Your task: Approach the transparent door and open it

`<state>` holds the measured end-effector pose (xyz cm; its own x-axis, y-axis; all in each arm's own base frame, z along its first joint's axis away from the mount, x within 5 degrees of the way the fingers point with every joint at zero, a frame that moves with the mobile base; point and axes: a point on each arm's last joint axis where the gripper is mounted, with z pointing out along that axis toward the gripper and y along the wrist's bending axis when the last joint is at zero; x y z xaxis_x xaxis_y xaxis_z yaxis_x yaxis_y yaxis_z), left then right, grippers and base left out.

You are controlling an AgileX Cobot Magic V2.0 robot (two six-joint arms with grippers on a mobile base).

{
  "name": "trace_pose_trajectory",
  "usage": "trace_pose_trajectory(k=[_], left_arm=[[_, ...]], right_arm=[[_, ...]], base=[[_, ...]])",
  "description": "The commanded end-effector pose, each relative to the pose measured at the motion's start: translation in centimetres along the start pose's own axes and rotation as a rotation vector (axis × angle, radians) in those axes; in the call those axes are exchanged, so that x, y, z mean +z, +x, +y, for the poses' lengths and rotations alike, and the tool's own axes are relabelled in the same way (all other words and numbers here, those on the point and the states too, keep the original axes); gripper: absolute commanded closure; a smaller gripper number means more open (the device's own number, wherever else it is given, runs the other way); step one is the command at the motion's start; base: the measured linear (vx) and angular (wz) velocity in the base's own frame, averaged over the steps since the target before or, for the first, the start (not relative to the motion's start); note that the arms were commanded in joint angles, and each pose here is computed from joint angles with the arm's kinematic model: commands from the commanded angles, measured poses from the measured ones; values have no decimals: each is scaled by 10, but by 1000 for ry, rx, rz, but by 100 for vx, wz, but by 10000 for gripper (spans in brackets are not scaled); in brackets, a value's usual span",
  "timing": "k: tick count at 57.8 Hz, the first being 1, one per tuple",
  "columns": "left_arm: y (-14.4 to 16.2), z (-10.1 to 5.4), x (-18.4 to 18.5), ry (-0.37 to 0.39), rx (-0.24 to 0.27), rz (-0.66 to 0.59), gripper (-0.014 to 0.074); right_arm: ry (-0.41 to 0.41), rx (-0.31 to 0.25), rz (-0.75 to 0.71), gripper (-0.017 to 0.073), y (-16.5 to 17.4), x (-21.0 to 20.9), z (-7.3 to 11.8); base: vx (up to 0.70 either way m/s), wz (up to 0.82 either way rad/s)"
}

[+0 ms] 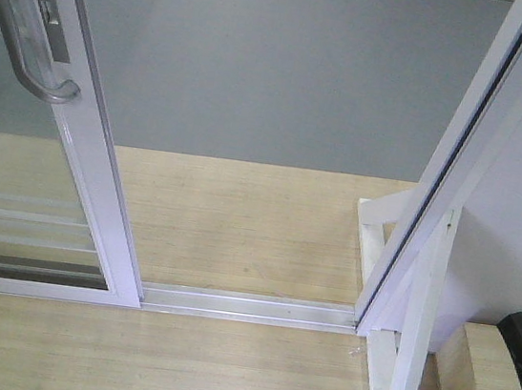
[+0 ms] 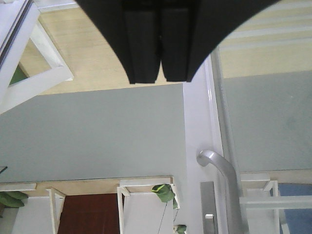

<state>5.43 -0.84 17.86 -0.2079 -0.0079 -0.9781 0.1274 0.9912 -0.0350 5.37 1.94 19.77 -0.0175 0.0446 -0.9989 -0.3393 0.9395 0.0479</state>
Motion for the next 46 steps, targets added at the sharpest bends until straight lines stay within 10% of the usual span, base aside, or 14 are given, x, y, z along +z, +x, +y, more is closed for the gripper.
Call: trace_pose_trajectory(k=[1, 46], left_arm=[[-5, 0, -1, 1, -12, -84, 591], [-5, 0, -1, 1, -12, -84, 591]], right_arm=[[42, -15, -90, 562, -6, -2, -2], [155, 9, -97, 562, -7, -2, -9]], base=[[0, 0], [0, 0]])
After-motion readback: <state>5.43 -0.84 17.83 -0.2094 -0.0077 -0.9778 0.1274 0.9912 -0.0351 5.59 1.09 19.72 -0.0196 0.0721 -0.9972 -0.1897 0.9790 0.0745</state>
